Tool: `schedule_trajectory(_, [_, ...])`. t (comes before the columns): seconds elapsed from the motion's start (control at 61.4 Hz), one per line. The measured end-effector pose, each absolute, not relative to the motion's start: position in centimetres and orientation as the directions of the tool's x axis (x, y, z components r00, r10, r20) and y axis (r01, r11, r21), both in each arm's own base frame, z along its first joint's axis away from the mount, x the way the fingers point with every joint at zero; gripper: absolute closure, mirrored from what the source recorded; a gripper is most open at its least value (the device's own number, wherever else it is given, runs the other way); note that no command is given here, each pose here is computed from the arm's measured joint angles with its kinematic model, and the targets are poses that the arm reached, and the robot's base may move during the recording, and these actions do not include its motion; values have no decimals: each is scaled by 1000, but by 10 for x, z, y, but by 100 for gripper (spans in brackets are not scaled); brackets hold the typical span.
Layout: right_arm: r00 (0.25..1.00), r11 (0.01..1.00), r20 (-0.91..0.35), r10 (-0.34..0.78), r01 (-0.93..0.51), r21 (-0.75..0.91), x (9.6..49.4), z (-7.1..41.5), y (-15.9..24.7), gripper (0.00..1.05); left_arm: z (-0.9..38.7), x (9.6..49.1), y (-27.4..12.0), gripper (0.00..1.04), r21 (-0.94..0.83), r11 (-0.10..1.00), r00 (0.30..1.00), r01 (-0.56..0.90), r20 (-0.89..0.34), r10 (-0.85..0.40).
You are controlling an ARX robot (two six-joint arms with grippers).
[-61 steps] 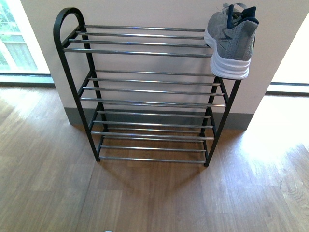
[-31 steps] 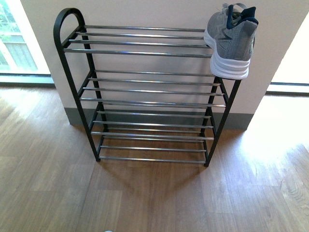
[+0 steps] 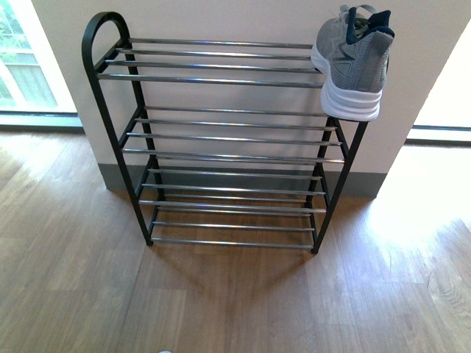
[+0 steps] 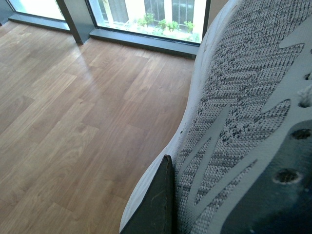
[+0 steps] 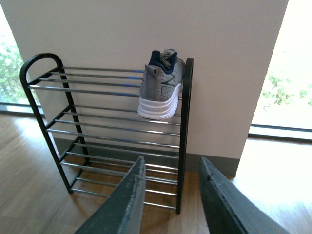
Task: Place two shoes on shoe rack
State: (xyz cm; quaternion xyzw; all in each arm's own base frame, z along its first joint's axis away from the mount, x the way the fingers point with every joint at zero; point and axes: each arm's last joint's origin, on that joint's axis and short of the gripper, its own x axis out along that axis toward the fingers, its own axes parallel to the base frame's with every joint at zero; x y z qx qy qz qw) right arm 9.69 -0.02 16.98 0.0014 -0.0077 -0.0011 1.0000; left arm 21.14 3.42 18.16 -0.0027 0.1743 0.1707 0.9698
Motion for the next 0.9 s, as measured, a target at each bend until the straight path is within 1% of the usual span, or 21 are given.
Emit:
schedule_trajectory(0.147, [1000, 1000, 16, -2, 2, 2, 97, 170, 0, 46, 182, 211, 34, 103, 54, 942, 881, -332, -339, 330])
schedule_trajectory(0.179, [1000, 1000, 16, -2, 2, 2, 97, 170, 0, 39, 182, 211, 34, 103, 54, 942, 881, -332, -339, 330])
schedule_trajectory(0.293, [1000, 1000, 15, -1, 1, 2, 97, 170, 0, 21, 182, 211, 34, 103, 54, 942, 881, -332, -339, 330])
schedule_trajectory(0.326, [1000, 1000, 15, 2, -2, 2, 97, 170, 0, 15, 182, 211, 34, 103, 55, 941, 880, -335, -339, 333])
schedule_trajectory(0.374, [1000, 1000, 15, 1, -1, 3, 97, 170, 0, 9, 182, 211, 35, 103, 59, 936, 876, -346, -338, 345])
schedule_trajectory(0.895, [1000, 1000, 15, -4, 4, 3, 97, 170, 0, 9, 182, 212, 33, 103, 50, 947, 886, -319, -339, 316])
